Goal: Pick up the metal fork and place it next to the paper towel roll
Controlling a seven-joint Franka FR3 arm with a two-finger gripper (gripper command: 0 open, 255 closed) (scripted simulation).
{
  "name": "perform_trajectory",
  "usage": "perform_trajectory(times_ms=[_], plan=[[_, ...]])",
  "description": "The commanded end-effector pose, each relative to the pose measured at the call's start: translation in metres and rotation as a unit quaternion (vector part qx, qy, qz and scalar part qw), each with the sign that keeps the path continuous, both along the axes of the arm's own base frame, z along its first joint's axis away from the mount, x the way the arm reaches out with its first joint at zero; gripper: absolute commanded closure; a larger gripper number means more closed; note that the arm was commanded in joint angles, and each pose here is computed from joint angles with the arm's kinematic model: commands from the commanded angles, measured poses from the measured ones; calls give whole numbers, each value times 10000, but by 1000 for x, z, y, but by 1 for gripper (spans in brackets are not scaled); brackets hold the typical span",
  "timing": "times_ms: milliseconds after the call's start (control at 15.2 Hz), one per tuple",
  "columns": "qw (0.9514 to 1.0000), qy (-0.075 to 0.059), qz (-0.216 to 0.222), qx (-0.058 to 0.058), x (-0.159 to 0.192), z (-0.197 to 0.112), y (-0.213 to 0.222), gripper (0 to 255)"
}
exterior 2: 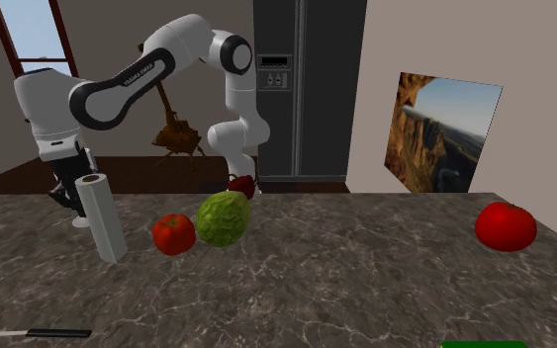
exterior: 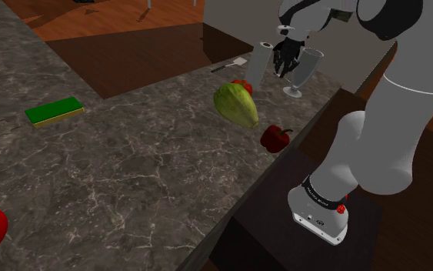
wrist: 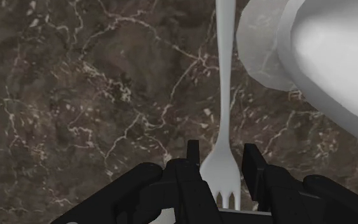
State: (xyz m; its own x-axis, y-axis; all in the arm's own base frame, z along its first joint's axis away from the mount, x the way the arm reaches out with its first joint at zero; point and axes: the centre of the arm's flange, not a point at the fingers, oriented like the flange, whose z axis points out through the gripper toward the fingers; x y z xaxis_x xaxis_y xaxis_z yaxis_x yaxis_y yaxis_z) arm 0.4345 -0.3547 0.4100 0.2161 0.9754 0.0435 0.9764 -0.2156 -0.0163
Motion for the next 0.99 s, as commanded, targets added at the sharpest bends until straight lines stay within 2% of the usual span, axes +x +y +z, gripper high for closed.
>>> perform_trajectory(times_ms=[0, 660, 924], plan=[[10000, -2, -1, 0, 0, -10, 0, 255], [10000, -2, -1, 0, 0, -63, 0, 255], [10000, -2, -1, 0, 0, -66, 0, 255]])
